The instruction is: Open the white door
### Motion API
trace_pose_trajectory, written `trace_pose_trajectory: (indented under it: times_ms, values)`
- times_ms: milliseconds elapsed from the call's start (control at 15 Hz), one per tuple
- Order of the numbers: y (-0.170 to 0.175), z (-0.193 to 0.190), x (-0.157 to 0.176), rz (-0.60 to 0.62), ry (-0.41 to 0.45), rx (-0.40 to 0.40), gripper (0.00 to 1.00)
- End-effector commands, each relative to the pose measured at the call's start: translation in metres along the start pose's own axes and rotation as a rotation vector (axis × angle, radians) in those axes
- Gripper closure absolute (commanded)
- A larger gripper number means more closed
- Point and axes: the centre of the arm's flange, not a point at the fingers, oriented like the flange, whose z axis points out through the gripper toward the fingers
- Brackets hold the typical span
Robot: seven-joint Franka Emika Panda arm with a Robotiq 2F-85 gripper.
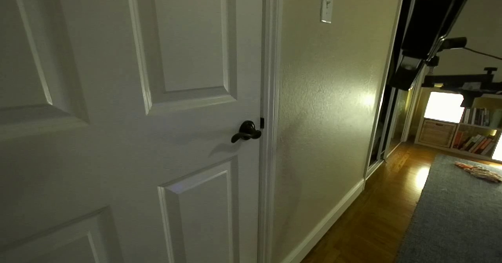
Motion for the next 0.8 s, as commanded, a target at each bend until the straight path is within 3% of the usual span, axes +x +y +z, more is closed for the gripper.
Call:
trace_pose_trajectory:
  times_ms: [0, 67, 133, 267, 733]
  values:
    - [0.0, 0.0, 0.0, 0.0, 0.0, 0.0, 0.85]
    - [0.0, 0.0, 0.0, 0.0, 0.0, 0.0, 0.85]
    - [-0.001, 0.003, 0.001, 0.003, -0.007, -0.003, 0.6]
    - [0.001, 0.011, 0.006, 0.024, -0.027, -0.007, 0.54]
    - [0.032, 0.077, 0.038, 0.239, -0.152, -0.083, 0.1]
